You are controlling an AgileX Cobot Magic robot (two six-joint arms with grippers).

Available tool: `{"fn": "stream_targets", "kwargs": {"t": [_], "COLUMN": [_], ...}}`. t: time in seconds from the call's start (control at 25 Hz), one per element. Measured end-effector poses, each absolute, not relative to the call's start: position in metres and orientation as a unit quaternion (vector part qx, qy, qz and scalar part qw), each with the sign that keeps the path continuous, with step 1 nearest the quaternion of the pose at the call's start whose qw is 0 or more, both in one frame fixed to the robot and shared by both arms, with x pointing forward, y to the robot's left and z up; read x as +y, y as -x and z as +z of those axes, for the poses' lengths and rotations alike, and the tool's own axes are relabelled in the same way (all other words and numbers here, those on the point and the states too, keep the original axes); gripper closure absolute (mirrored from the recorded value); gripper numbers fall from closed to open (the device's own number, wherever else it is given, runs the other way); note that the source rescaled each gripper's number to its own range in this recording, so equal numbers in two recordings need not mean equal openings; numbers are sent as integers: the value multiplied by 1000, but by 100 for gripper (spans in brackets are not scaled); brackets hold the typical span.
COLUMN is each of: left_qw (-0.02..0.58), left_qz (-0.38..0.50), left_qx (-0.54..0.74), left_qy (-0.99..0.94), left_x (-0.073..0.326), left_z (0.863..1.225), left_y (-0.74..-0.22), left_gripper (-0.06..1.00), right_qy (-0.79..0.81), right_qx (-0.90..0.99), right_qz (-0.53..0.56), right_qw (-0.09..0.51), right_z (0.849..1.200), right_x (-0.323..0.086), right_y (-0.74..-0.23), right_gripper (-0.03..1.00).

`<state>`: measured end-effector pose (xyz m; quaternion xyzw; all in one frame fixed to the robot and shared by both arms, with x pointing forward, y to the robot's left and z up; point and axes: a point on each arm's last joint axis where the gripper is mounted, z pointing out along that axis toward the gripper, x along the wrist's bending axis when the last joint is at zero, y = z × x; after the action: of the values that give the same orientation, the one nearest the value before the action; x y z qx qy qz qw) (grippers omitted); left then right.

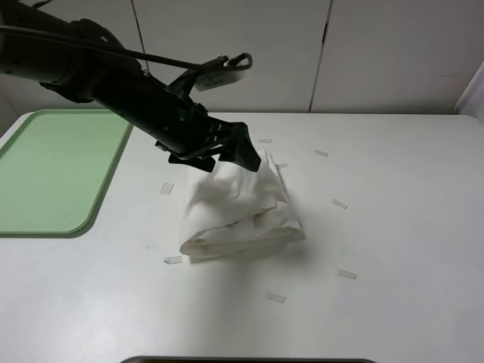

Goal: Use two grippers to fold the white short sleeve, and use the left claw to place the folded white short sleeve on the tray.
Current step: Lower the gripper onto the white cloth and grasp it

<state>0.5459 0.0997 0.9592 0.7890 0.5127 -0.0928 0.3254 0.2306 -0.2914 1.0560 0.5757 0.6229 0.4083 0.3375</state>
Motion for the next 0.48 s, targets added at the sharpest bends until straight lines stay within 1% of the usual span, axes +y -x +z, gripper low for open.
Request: {"fn": "stream_targets", "kwargs": {"t": [0.24, 0.36, 0.48], "left_qw": [287, 280, 286], "left_qz": [-125, -138, -135], "left_qx": [588, 619, 629], "left_qy": [-746, -721, -710], "left_x": [152, 165, 168], "left_z": [934, 920, 912], "left_y": [-546, -537, -533], "left_gripper": [7, 7, 7], "right_qy": [-576, -576, -576], "right_qx": [623, 623, 623], "right_qz": [408, 408, 408], "right_qw": [337, 337, 337], "right_z": [1056, 1056, 1056], "right_x": [-291, -291, -291], "right_y": [-231, -231, -231], "right_gripper": [-3, -3, -3]}}
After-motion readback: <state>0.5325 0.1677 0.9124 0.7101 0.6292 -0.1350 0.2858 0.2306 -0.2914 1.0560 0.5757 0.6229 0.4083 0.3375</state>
